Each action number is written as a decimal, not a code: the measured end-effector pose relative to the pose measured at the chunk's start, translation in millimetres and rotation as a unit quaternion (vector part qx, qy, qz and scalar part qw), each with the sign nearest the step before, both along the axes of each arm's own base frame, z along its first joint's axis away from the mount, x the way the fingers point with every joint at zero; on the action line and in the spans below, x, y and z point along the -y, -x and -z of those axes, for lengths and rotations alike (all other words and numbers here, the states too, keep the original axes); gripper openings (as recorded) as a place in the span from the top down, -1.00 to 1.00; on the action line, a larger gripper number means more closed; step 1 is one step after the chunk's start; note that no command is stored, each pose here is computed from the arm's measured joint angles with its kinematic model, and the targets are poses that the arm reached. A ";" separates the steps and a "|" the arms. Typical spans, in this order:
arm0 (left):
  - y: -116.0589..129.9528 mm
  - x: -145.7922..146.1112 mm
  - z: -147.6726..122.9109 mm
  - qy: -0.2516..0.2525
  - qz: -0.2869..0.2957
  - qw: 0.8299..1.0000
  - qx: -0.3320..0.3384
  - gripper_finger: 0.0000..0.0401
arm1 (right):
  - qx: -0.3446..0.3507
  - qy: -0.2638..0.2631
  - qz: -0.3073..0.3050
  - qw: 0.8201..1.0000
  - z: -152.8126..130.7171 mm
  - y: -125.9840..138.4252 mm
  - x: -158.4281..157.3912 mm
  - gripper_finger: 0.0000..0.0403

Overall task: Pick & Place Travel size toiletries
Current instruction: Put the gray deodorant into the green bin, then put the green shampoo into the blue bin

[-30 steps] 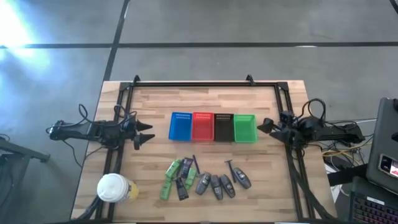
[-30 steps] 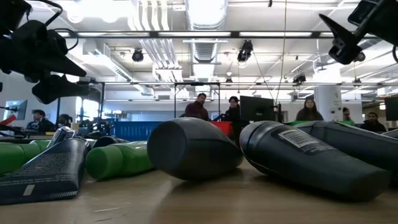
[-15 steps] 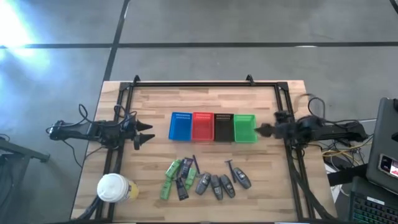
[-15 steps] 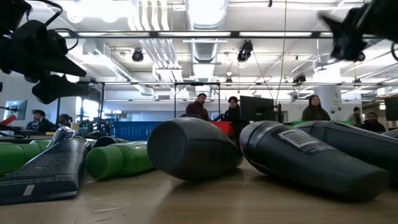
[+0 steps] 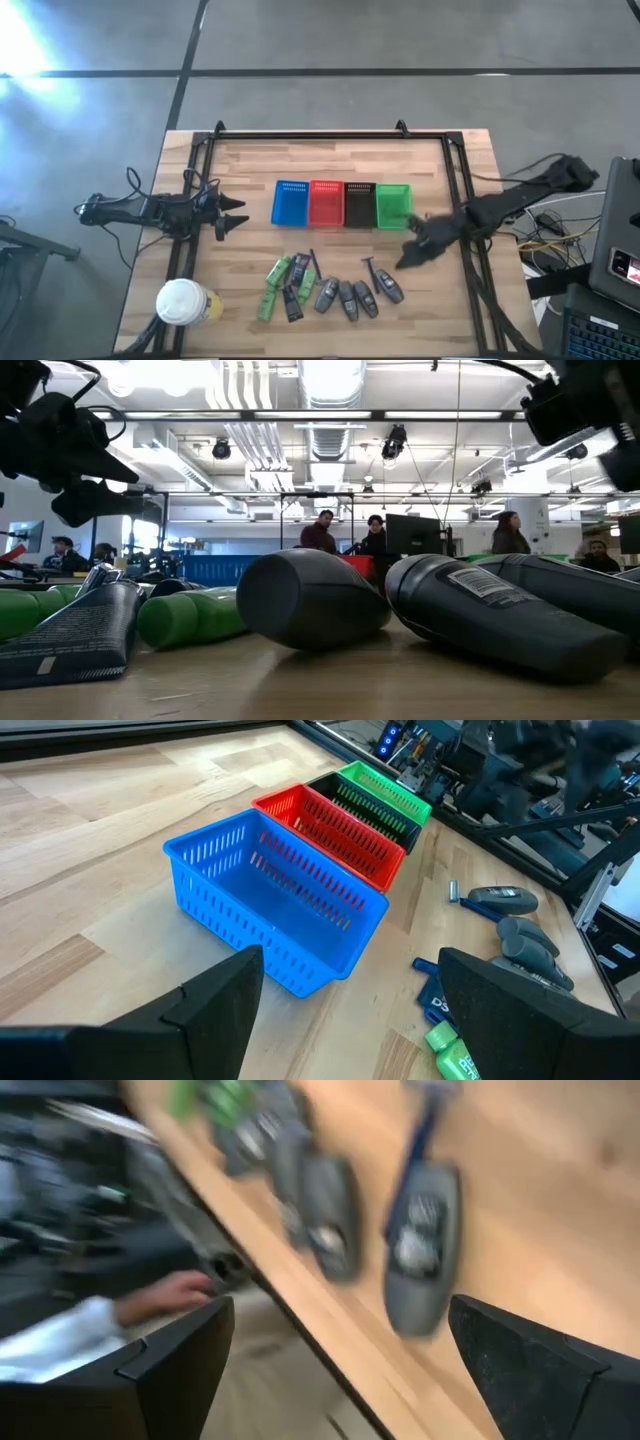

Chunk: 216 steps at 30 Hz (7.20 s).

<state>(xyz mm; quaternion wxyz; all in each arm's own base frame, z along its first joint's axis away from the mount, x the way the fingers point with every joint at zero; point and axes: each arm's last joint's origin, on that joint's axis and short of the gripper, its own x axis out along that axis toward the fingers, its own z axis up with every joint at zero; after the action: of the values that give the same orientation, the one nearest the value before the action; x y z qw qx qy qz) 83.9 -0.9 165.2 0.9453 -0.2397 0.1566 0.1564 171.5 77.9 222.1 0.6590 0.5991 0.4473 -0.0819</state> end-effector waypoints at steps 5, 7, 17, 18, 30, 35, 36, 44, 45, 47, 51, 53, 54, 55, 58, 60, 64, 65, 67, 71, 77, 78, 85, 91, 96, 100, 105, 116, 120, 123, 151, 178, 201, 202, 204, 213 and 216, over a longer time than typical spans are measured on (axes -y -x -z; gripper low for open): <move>0.0 0.0 0.0 0.000 0.000 1.000 0.000 -0.52 | -0.085 0.010 -0.033 0.996 8.9 -25.1 -37.3 -0.81; 0.0 0.0 0.0 0.000 0.000 1.000 0.000 -0.52 | -0.110 0.023 -0.044 0.993 14.6 -35.3 -49.5 -0.81; 0.0 0.0 0.0 0.000 0.000 1.000 0.000 -0.52 | -0.241 0.072 -0.103 0.962 46.0 -79.9 -85.5 -0.81; 0.0 0.0 0.0 0.000 0.000 1.000 0.000 -0.52 | -0.261 0.088 -0.107 0.955 45.2 -81.6 -86.3 -0.81; 0.0 0.0 -0.1 0.000 0.000 1.000 0.000 -0.52 | -0.292 0.188 -0.163 0.923 38.3 -98.5 -89.4 -0.81; 0.0 0.0 0.0 0.000 0.000 1.000 0.000 -0.52 | -0.281 0.186 -0.157 0.928 48.9 -102.2 -89.7 -0.81; -0.1 0.0 0.1 0.000 0.000 1.000 0.000 -0.52 | -0.282 0.187 -0.152 0.929 50.6 -102.0 -88.9 -0.81; 0.0 0.0 0.0 0.000 0.000 1.000 0.000 -0.52 | -0.276 0.190 -0.143 0.931 71.5 -96.4 -83.9 -0.81; 0.0 0.0 0.0 0.000 0.000 1.000 0.000 -0.52 | -0.268 0.187 -0.142 0.934 74.8 -96.3 -83.9 -0.81; -0.1 0.0 0.1 0.000 0.000 1.000 0.000 -0.52 | -0.261 0.185 -0.141 0.937 80.1 -95.1 -83.1 -0.81; 0.0 0.0 0.0 0.000 0.000 1.000 0.000 -0.52 | -0.255 0.191 -0.136 0.938 82.0 -93.4 -81.9 -0.80; -0.1 0.0 0.0 0.000 0.000 1.000 0.000 -0.52 | -0.251 0.196 -0.139 0.938 82.2 -93.3 -81.7 -0.78; 0.0 0.0 0.1 0.000 0.000 1.000 -0.001 -0.52 | -0.251 0.197 -0.143 0.937 82.6 -92.9 -81.5 -0.75; -0.1 0.0 0.1 0.000 0.000 1.000 0.000 -0.52 | -0.251 0.198 -0.145 0.936 83.0 -92.5 -81.3 -0.71; 0.0 0.0 0.0 0.000 0.000 1.000 0.000 -0.52 | -0.252 0.204 -0.144 0.935 85.2 -90.5 -79.7 -0.54; 0.0 0.0 0.0 0.000 0.000 1.000 0.000 -0.52 | -0.253 0.208 -0.145 0.934 85.9 -89.9 -79.1 -0.39; 0.0 0.0 0.0 0.000 0.000 1.000 0.000 -0.52 | -0.252 0.215 -0.157 0.930 83.3 -89.8 -79.0 -0.06; 0.0 0.0 0.0 0.000 0.000 1.000 -0.001 -0.52 | -0.250 0.216 -0.158 0.931 81.9 -90.0 -79.1 0.00; 0.0 0.0 0.1 0.000 0.000 1.000 -0.001 -0.52 | -0.235 0.218 -0.153 0.935 77.4 -92.4 -80.0 0.01; 0.0 0.0 0.1 0.000 0.000 1.000 -0.001 -0.52 | -0.208 0.201 -0.125 0.949 55.9 -90.2 -77.0 0.01; 0.0 0.0 0.0 0.000 0.000 1.000 0.000 -0.52 | -0.181 0.184 -0.011 0.966 16.4 -72.6 -63.8 0.01; -0.1 0.0 0.1 0.000 0.000 1.000 -0.001 -0.52 | -0.174 0.187 0.021 0.967 8.0 -68.0 -58.9 0.01; 0.0 0.0 0.0 0.000 0.000 1.000 -0.001 -0.52 | -0.151 0.196 0.236 0.940 -38.4 -36.3 -2.7 0.01; -0.1 0.0 0.1 0.000 0.000 1.000 -0.001 -0.52 | -0.173 0.206 0.269 0.925 -36.0 -28.2 55.4 0.00; -0.1 0.0 0.1 0.000 0.000 1.000 -0.001 -0.52 | -0.185 0.185 0.251 0.932 -13.5 -29.6 90.2 -0.02; -0.1 0.0 0.1 0.000 0.000 1.000 -0.001 -0.52 | -0.185 0.161 0.251 0.936 8.7 -30.6 107.6 -0.03; -0.1 0.0 0.1 0.000 0.000 1.000 -0.001 -0.52 | -0.210 0.154 0.243 0.934 27.0 -30.1 112.0 -0.04; -0.5 0.1 -0.5 0.001 0.000 1.000 0.005 -0.52 | -0.245 0.174 0.243 0.922 40.6 -41.1 115.0 -0.38; -1.1 0.2 -1.4 0.018 -0.007 1.000 0.015 -0.52 | -0.234 0.191 0.239 0.923 33.6 -50.5 117.1 -0.54; -2.2 0.4 -3.2 0.070 -0.022 0.997 0.039 -0.52 | -0.217 0.205 0.233 0.925 24.2 -56.1 118.5 -0.65; -12.6 1.2 -29.7 0.386 -0.113 0.893 0.203 -0.52 | -0.158 0.300 0.100 0.935 -63.1 -70.8 67.0 -0.80; -147.8 77.9 -41.1 0.232 -0.072 0.911 -0.333 -0.52 | -0.189 0.318 0.019 0.929 -39.9 -53.5 25.3 -0.81; -187.5 117.9 2.9 0.179 -0.046 0.880 -0.437 -0.52 | -0.176 0.320 0.019 0.931 -41.5 -48.3 7.1 -0.81; -188.0 119.0 6.0 0.177 -0.046 0.879 -0.441 -0.52 | -0.176 0.320 0.018 0.931 -41.4 -48.1 6.6 -0.81; -189.3 120.5 11.6 0.172 -0.048 0.876 -0.448 -0.52 | -0.176 0.320 0.018 0.931 -41.4 -48.2 6.7 -0.81; -188.3 120.6 13.6 0.163 -0.035 0.873 -0.459 -0.28 | -0.176 0.319 0.017 0.931 -41.4 -47.8 5.7 -0.81; -187.3 119.6 12.9 0.155 -0.029 0.873 -0.462 -0.12 | -0.175 0.319 0.018 0.931 -41.4 -47.9 5.7 -0.81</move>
<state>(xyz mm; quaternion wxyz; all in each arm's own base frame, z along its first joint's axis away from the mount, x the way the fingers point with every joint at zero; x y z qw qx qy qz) 271.2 -120.5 152.3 0.7109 -0.2879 0.5906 0.2508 219.4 72.2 263.6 0.7249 0.3412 0.4953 -0.3358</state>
